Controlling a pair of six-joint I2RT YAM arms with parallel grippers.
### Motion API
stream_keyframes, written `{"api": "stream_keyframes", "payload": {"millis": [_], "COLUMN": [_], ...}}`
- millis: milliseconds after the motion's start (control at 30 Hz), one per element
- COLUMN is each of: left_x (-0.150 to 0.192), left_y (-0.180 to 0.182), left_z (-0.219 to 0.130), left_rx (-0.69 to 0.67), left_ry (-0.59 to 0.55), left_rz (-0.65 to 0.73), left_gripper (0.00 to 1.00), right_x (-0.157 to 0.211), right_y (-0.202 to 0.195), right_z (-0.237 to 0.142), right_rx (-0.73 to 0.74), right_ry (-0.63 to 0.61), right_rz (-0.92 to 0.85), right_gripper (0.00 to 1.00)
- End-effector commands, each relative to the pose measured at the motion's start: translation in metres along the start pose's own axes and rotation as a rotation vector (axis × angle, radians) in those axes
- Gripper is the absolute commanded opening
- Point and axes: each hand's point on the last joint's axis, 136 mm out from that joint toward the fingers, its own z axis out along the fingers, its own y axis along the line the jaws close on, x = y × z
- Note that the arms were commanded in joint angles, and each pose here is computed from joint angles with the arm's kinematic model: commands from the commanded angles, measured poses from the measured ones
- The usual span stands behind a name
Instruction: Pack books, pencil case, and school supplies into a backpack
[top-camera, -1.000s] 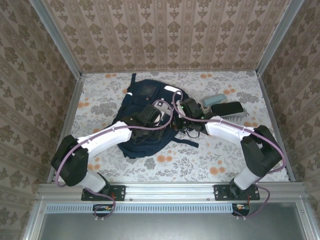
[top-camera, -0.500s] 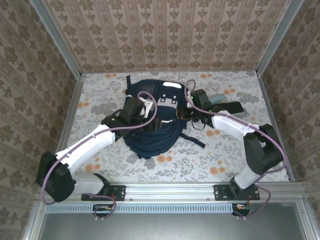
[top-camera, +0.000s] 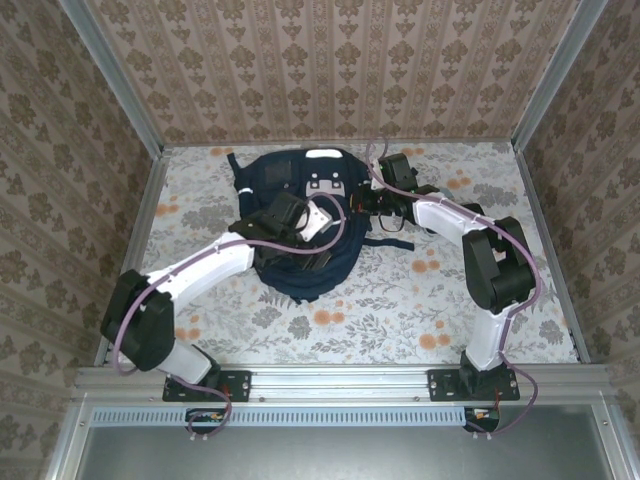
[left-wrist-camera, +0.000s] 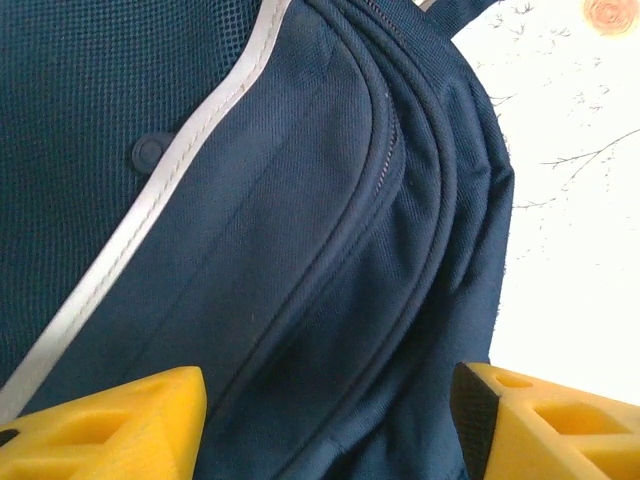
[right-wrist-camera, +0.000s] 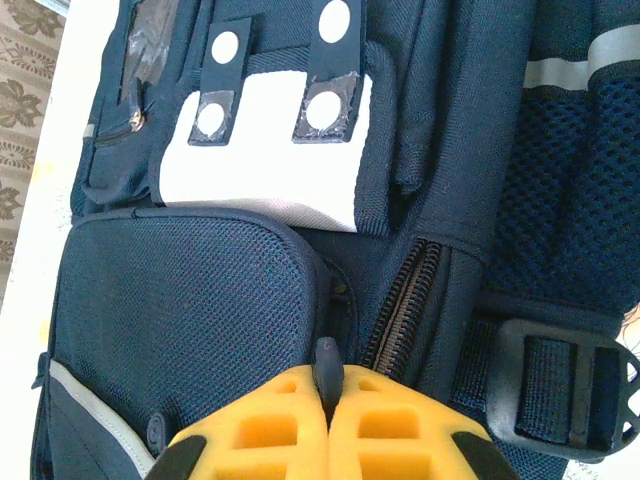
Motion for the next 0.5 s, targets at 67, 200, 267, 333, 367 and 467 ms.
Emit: {"api": "stream_keyframes", "payload": {"millis": [67,200,267,333,367,467], "left_x": [-0.012,-0.011,-0.01,-0.01,-0.011,-0.018], "left_y": [0.012,0.017,0.019,0.024,0.027,0.035], "left_z": [0.013,0.028,0.035,0.039,0.041,0.042], "left_rx": [-0.024,-0.023,-0.026,-0.047,-0.059,-0.101], "left_ry": [0.027,0.069,0.082,0.083,0.082,0.058], "left_rz": [0.124,0.124,0.125,0.121,0.114,0.088], "left_gripper": [0.63,0.6,0.59,0.56,0.53,0.37], "right_x": [-0.009,-0.007,-0.006,-0.004,-0.003,0.002], "right_y": [0.013,0.014,0.015,0.015,0.015,0.016], "right_z": [-0.001,-0.002,-0.004,-0.006,-0.007,-0.011], "right_rx": [-0.062,-0.071,-0.074,-0.073,-0.074,-0.08], "right_ry": [-0.005,0.002,0.002,0.005,0.005,0.013], "right_rz": [-0.037,-0.04,-0.044,-0.047,-0.047,-0.048], "right_gripper": [0.0,0.0,0.0,0.0,0.0,0.0]}}
